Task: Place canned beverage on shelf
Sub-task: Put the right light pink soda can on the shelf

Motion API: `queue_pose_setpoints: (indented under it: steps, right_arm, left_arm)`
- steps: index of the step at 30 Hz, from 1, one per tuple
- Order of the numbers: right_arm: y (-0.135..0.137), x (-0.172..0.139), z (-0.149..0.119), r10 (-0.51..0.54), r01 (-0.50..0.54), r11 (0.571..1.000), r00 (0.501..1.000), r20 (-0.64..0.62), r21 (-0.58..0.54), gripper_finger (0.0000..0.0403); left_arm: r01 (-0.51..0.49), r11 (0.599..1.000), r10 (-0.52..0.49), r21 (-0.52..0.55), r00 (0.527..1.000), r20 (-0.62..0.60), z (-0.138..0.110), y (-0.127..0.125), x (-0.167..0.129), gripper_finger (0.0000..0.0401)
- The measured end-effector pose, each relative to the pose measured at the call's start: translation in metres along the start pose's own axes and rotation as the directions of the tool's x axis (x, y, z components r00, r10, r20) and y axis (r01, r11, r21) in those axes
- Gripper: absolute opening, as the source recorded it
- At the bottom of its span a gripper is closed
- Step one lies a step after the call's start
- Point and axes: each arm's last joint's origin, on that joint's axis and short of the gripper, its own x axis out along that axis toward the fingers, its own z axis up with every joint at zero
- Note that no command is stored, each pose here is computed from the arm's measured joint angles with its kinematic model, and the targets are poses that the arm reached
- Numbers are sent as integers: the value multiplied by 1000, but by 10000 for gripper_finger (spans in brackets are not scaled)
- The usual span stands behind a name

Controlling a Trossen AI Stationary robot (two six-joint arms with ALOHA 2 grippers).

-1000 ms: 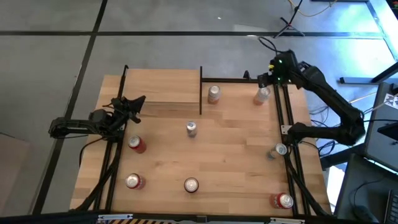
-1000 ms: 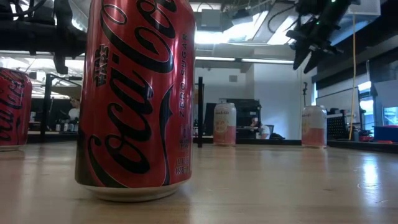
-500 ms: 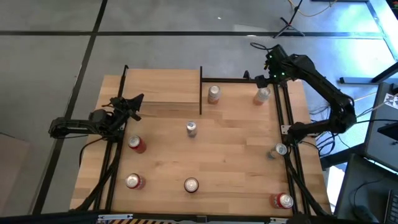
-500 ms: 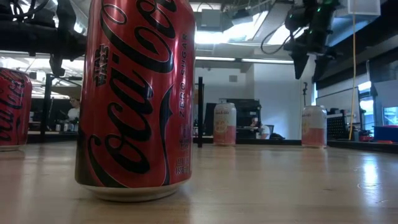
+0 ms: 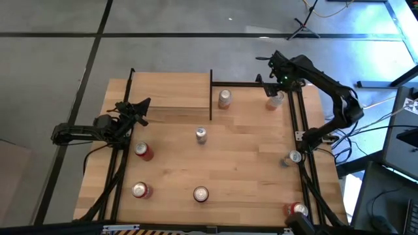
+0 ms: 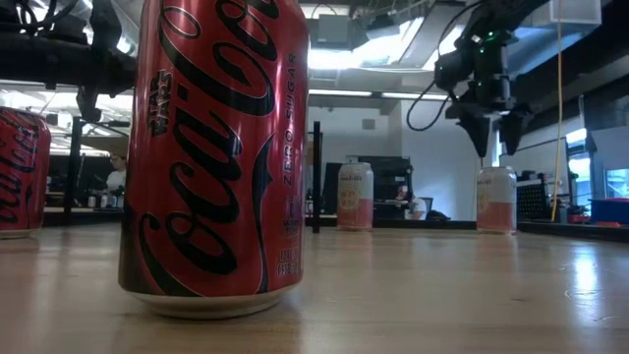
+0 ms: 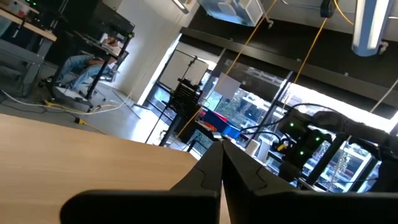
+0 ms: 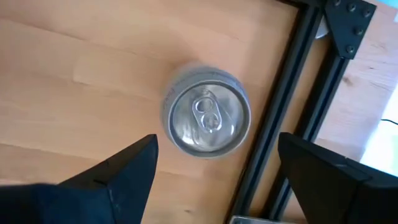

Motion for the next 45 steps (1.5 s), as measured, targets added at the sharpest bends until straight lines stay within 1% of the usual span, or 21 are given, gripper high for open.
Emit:
queue_pose_setpoints:
  steps: [4, 9, 13, 18, 26, 33, 37, 41, 45]
  right_arm:
    - [2, 4, 3, 16, -16, 1000, 1000, 25, 9, 324]
    - [2, 20, -1, 2, -2, 999, 1000, 5, 32, 324]
    - [4, 30, 0, 14, -15, 999, 999, 38, 39, 324]
    - [4, 42, -3, 5, -6, 999, 1000, 15, 54, 324]
    - [4, 46, -4, -4, 3, 1000, 1000, 23, 15, 320]
    - [4, 46, -3, -6, 6, 1000, 1000, 29, -15, 285]
    - [4, 46, -3, -3, 5, 999, 999, 31, -39, 291]
    - [4, 46, -3, -12, 14, 998, 999, 38, -67, 292]
    - [4, 46, -2, -14, 18, 996, 999, 40, -87, 265]
  left_arm:
    - [0, 1000, 0, 0, 1000, 0, 0, 0, 0, 0]
    - [-1, 1000, 1, 0, 1000, 0, 0, 0, 0, 0]
    - [-1, 1000, 1, 0, 1000, 0, 0, 0, 0, 0]
    - [-1, 1000, 1, 0, 1000, 0, 0, 0, 0, 0]
    - [-1, 1000, 1, 7, 1000, 0, 0, 0, 0, 0]
    - [3, 1000, -3, 8, 1000, -1, 0, 0, 0, 0]
    - [6, 1000, -6, 8, 1000, -2, 0, 0, 0, 1]
    - [19, 1000, -19, 8, 1000, -6, 0, -1, 0, 21]
    - [79, 997, -79, 7, 997, -24, -1, -2, 0, 62]
